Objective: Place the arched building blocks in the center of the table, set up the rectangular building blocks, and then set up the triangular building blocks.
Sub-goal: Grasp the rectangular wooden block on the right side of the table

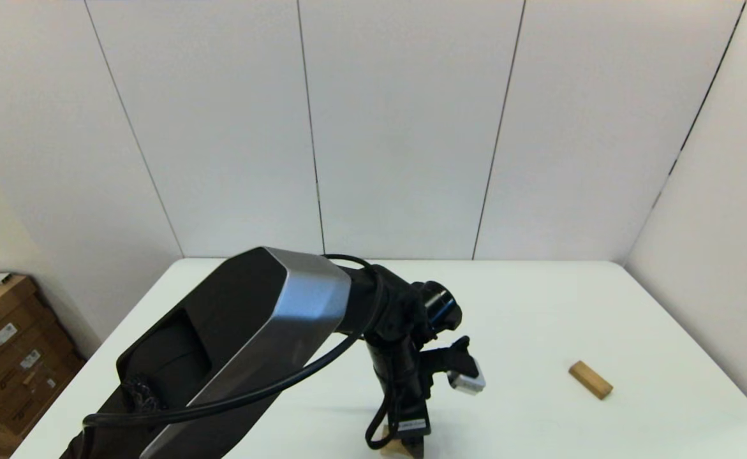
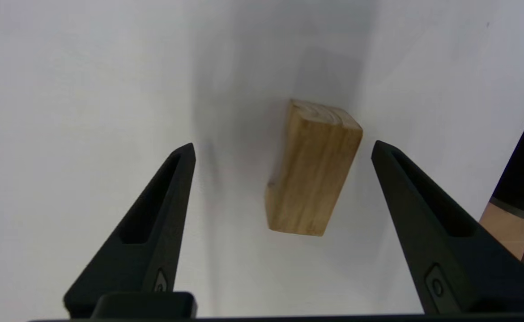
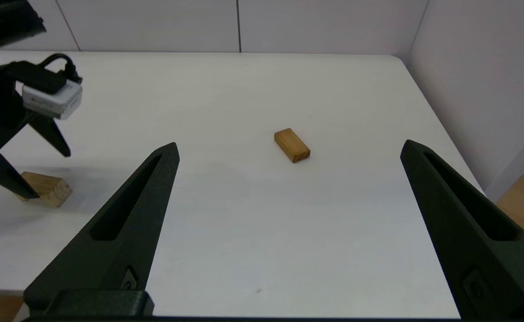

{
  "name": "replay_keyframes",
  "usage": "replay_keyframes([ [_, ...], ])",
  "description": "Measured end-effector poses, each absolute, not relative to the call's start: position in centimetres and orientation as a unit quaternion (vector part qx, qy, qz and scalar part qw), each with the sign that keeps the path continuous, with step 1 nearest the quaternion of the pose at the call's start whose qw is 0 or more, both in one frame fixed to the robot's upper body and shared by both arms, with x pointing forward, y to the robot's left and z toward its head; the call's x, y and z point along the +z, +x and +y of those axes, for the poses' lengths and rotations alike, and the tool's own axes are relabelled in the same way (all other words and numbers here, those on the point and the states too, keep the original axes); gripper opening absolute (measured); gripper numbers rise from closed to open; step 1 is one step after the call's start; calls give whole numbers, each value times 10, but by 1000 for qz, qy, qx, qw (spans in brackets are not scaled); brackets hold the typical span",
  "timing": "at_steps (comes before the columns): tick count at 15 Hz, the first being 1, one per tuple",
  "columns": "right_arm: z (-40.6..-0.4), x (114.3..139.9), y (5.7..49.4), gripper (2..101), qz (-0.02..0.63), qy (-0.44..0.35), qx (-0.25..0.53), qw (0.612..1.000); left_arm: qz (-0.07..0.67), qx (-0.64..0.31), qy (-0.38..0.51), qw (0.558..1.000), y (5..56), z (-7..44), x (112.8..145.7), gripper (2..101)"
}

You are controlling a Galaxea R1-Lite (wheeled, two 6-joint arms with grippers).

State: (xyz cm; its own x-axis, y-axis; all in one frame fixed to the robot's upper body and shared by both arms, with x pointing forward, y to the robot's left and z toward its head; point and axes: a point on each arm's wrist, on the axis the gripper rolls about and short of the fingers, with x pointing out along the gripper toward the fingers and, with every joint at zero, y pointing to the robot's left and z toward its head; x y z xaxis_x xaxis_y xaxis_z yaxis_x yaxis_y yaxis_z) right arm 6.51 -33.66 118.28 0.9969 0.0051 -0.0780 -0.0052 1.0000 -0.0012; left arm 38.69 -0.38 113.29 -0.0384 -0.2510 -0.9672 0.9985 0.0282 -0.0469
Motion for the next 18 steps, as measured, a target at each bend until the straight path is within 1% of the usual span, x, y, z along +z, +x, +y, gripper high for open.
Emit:
replay_keyframes([
  [2,-337,1183,65,980,39,-1,3,999,433,-558,405,580,391,-7,1151,839],
  [4,-337,1183,65,980,39,-1,3,999,411,-553,394,608,393,-5,1179,870],
  [7,-337,1183,65,980,39,-1,3,999,380,-542,374,649,388,12,1239,899],
  [9,-337,1183,65,980,39,-1,3,999,370,-527,354,678,378,35,1287,914],
  [12,-337,1183,65,980,39,-1,2,999,361,-502,327,715,342,87,1360,935],
  [15,-337,1183,65,980,39,-1,2,999,336,-464,288,767,292,142,1418,949],
  [18,-337,1183,65,980,39,-1,3,999,300,-399,232,835,237,199,1458,958],
])
